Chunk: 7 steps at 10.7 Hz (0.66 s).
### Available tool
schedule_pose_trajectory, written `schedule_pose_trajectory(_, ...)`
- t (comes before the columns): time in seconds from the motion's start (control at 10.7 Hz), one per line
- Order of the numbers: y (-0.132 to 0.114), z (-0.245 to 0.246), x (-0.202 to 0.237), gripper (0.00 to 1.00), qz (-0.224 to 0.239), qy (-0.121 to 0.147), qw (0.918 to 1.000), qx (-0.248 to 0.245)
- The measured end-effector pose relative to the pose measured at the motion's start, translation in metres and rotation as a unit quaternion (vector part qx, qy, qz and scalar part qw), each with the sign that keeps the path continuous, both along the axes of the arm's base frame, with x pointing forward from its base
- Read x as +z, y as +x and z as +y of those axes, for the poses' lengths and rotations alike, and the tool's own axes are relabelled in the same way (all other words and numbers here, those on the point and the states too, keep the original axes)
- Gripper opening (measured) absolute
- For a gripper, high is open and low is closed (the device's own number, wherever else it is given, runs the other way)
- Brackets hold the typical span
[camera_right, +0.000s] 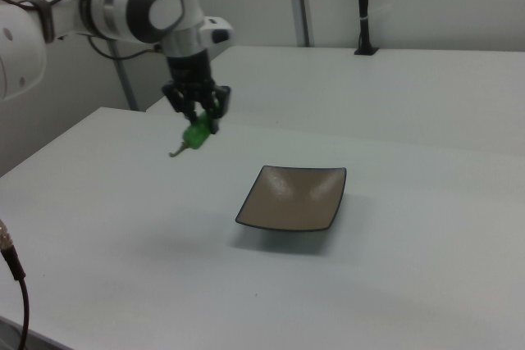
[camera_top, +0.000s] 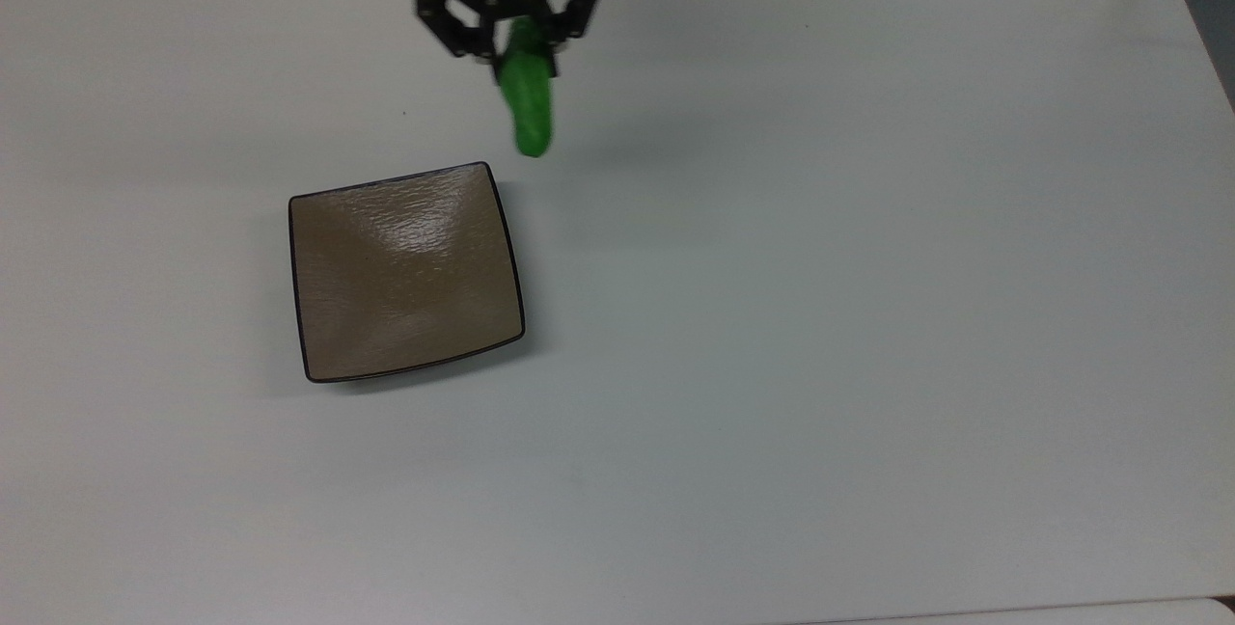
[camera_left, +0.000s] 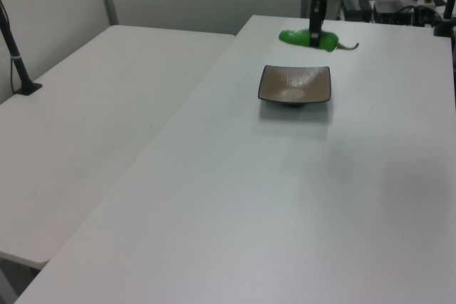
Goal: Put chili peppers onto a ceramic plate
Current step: 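Lift the chili pepper and carry it over the brown plate, then lower the chili pepper onto the plate's center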
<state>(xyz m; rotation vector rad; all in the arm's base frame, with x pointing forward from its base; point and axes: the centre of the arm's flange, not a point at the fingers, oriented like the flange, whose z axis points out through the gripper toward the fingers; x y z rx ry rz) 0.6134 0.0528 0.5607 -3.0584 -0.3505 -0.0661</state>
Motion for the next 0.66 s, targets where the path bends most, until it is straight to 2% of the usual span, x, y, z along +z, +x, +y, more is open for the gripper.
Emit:
schedule_pose_trajectory(0.38, 0.014, -0.085, -0.023, 0.43, 0.004, 0.0, 0.9998, 0.018)
schedule_pose_trajectory(0.66, 0.039, -0.111, -0.07, 0.43, -0.004, -0.003, 0.9999, 0.011)
